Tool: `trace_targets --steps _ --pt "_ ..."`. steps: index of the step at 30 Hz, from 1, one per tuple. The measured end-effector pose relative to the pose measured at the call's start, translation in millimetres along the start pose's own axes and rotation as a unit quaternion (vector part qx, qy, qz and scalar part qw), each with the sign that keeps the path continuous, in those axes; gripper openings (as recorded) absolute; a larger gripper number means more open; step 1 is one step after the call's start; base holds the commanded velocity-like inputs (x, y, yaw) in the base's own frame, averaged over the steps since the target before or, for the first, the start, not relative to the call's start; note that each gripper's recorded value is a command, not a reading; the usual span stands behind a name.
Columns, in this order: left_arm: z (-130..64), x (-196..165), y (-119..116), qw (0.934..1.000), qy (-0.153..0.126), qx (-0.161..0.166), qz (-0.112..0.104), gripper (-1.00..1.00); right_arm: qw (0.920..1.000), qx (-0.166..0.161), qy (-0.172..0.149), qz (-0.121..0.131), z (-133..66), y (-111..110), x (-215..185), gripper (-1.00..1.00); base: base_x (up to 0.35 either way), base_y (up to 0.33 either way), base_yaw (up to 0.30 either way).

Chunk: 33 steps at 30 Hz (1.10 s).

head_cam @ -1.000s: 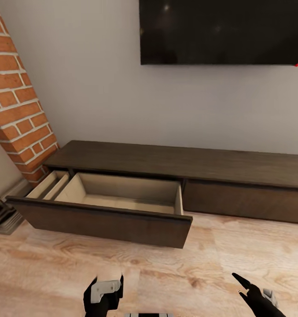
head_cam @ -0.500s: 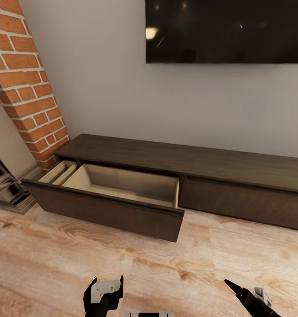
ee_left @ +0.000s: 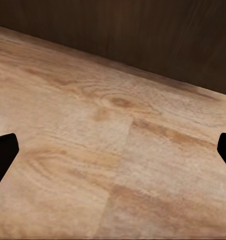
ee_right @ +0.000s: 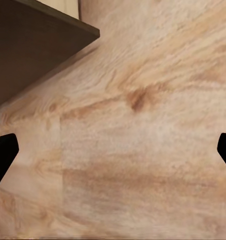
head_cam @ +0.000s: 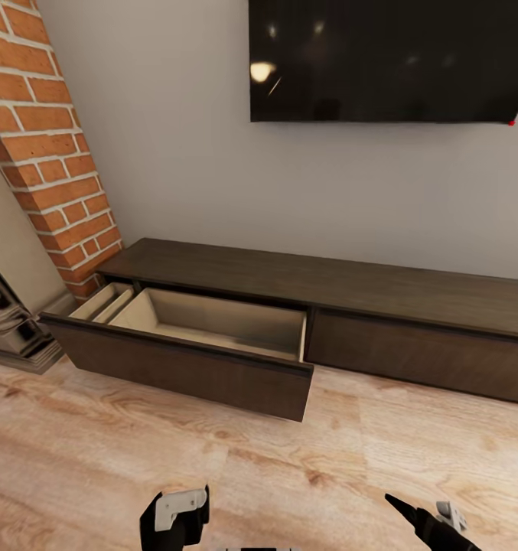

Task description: Place each of the two pumpkins and all three candles from the living room inside a cabinet in the living room (use any cabinet), then make sure every cabinet is closed, and position the cauldron so it is next to a table in the living room.

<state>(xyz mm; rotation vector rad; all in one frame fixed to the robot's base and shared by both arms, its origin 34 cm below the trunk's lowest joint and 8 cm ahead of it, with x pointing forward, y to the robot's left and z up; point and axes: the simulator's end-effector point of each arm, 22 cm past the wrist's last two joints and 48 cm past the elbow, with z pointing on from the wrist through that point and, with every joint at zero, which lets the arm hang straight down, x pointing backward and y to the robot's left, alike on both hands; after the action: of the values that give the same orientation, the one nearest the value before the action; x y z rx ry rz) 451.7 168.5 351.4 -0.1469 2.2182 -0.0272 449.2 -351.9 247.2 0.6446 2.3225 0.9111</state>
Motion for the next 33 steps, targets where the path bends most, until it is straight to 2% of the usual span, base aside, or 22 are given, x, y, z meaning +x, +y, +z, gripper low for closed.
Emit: trace_targets --steps 7,13,23,28,33 --pt "-3.1 -0.4 2.2 0.9999 0.012 -0.004 0.008 1.0 0.9996 -0.005 -0.009 -0.026 -2.5 8.2 -7.8 1.0 0.0 0.0 0.0" --pt "-6.1 -7.5 1.4 0.9999 0.005 -0.004 0.01 1.0 0.9991 -0.007 -0.019 -0.037 -3.2 15.0 -14.8 1.0 0.0 0.0 0.048" --pt "-9.7 -6.2 3.1 0.9998 0.004 -0.01 0.015 1.0 0.9985 -0.014 -0.029 -0.044 -4.7 26.7 -22.1 1.0 0.0 0.0 0.2" --pt "-11.6 -9.2 7.8 0.9997 0.0 -0.021 0.016 1.0 0.9983 0.002 -0.034 -0.048 -6.2 23.1 -26.8 1.0 0.0 0.0 0.209" --pt "-12.5 -2.8 10.5 0.9995 0.005 -0.026 0.019 1.0 0.998 0.004 -0.04 -0.05 -6.9 25.9 -30.4 1.0 0.0 0.0 0.21"
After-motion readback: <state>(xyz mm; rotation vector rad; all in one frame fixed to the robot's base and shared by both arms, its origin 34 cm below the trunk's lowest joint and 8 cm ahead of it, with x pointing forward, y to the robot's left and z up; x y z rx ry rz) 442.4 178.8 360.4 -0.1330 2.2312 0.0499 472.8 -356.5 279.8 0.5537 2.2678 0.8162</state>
